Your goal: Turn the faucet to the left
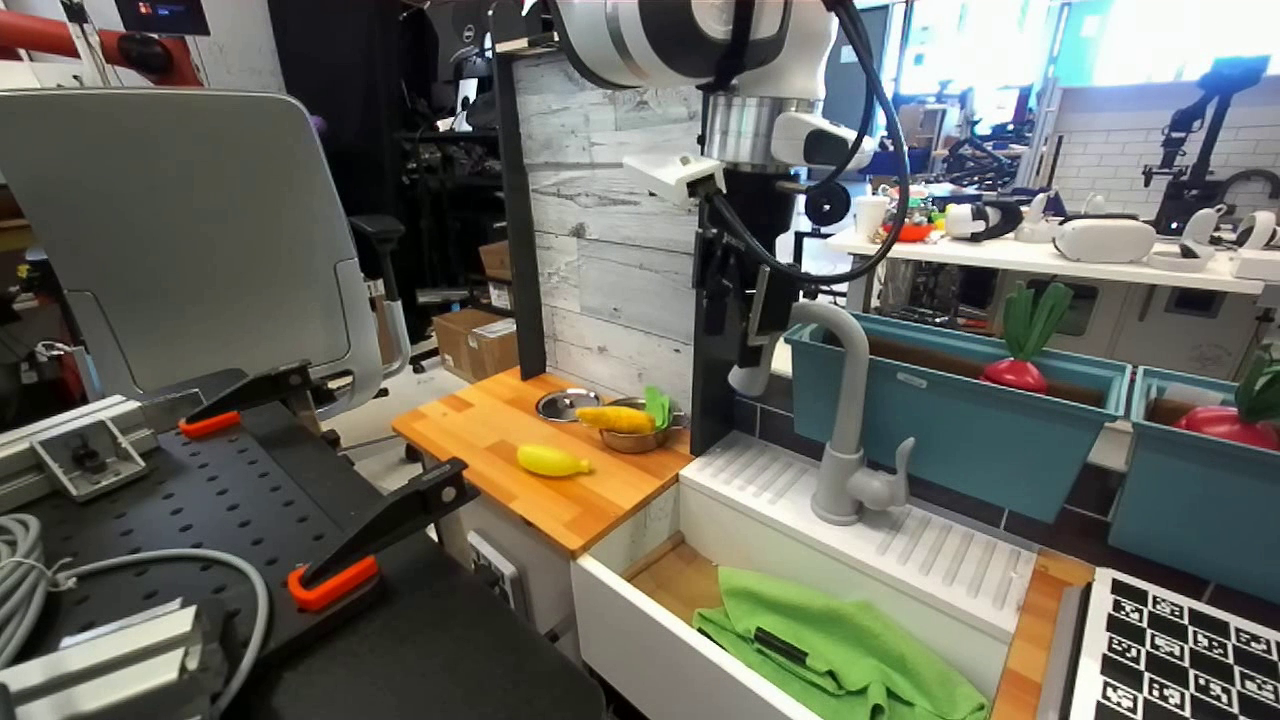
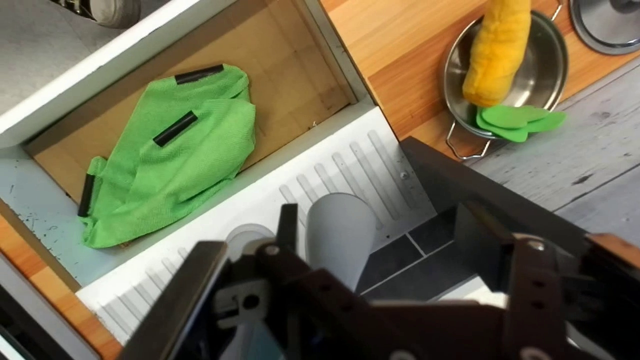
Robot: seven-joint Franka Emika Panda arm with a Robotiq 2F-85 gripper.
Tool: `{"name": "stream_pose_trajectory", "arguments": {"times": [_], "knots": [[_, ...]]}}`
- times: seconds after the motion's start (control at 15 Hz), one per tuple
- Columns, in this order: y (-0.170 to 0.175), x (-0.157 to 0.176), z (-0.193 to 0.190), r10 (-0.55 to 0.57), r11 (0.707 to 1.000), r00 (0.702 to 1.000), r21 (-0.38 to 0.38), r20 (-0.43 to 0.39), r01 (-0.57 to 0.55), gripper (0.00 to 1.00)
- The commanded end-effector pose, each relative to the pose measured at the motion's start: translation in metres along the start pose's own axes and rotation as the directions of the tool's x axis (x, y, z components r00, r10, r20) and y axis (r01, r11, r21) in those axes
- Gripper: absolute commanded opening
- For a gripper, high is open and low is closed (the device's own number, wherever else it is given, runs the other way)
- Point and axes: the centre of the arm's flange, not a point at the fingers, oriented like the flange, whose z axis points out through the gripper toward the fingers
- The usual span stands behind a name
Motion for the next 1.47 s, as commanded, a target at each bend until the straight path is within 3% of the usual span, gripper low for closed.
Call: {"name": "stream_pose_trajectory", "arguments": {"times": [0.0,0.47,1.0,1.33,1.4], "knots": [[-0.034,0.006,-0.016,-0.010,0.998,1.000,0.064,0.008,0.009,0.99],[-0.007,-0.017,-0.023,-0.042,0.998,0.999,0.043,0.000,0.041,1.00],[0.032,-0.087,-0.063,-0.159,0.986,0.983,0.026,-0.096,0.162,1.00],[0.038,-0.130,-0.091,-0.213,0.976,0.967,0.018,-0.141,0.218,1.00],[0.032,-0.098,-0.075,-0.189,0.982,0.976,0.005,-0.112,0.191,1.00]]}}
